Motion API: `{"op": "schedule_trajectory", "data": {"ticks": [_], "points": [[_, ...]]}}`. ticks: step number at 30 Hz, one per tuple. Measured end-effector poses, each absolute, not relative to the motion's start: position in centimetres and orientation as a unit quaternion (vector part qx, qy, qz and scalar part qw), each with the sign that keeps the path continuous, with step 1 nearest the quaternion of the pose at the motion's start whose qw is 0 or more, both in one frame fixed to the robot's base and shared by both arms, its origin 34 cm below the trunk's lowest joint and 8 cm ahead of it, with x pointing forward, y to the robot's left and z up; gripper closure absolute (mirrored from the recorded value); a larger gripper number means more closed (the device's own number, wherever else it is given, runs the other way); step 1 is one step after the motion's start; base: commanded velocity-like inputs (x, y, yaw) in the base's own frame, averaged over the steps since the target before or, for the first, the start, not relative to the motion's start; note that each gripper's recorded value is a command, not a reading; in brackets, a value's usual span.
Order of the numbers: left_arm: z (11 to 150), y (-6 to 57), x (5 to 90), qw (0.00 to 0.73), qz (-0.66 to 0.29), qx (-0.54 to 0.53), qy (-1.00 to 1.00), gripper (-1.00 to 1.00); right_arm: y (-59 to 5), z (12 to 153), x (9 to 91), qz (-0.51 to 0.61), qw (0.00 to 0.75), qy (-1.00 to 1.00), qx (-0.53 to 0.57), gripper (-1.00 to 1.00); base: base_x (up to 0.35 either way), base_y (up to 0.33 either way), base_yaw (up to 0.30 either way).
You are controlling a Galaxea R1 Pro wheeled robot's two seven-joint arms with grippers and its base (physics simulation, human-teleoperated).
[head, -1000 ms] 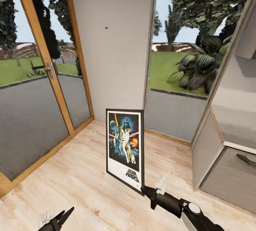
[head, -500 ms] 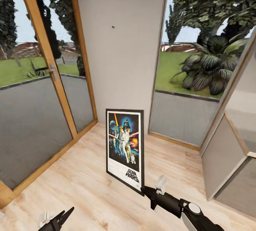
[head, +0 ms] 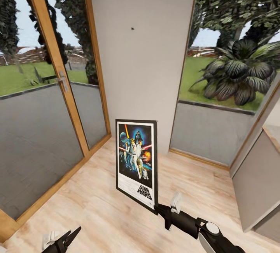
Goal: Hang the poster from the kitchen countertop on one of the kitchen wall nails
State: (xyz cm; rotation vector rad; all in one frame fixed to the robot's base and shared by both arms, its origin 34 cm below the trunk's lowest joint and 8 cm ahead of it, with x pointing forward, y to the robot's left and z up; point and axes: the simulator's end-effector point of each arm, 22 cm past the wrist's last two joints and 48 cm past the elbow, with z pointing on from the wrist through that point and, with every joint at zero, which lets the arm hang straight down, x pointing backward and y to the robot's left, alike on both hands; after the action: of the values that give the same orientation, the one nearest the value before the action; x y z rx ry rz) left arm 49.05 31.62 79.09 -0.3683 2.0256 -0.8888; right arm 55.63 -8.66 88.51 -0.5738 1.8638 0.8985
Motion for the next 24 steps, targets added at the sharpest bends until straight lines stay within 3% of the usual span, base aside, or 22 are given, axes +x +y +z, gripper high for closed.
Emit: {"op": "schedule_trajectory", "data": {"ticks": [14,24], "points": [[79.08,31.62,49.05,0.434,-0.357,-0.148,0.814,-1.0,-8.66,88.5,55.63,0.368,0.477,0.763,-0.235,1.0,0.249,0.288,-0.008],[79.09,31.65,49.11,0.436,-0.356,-0.147,0.813,-1.0,-8.71,88.48,55.67,0.368,0.477,0.764,-0.234,1.0,0.163,0.224,-0.251]]}}
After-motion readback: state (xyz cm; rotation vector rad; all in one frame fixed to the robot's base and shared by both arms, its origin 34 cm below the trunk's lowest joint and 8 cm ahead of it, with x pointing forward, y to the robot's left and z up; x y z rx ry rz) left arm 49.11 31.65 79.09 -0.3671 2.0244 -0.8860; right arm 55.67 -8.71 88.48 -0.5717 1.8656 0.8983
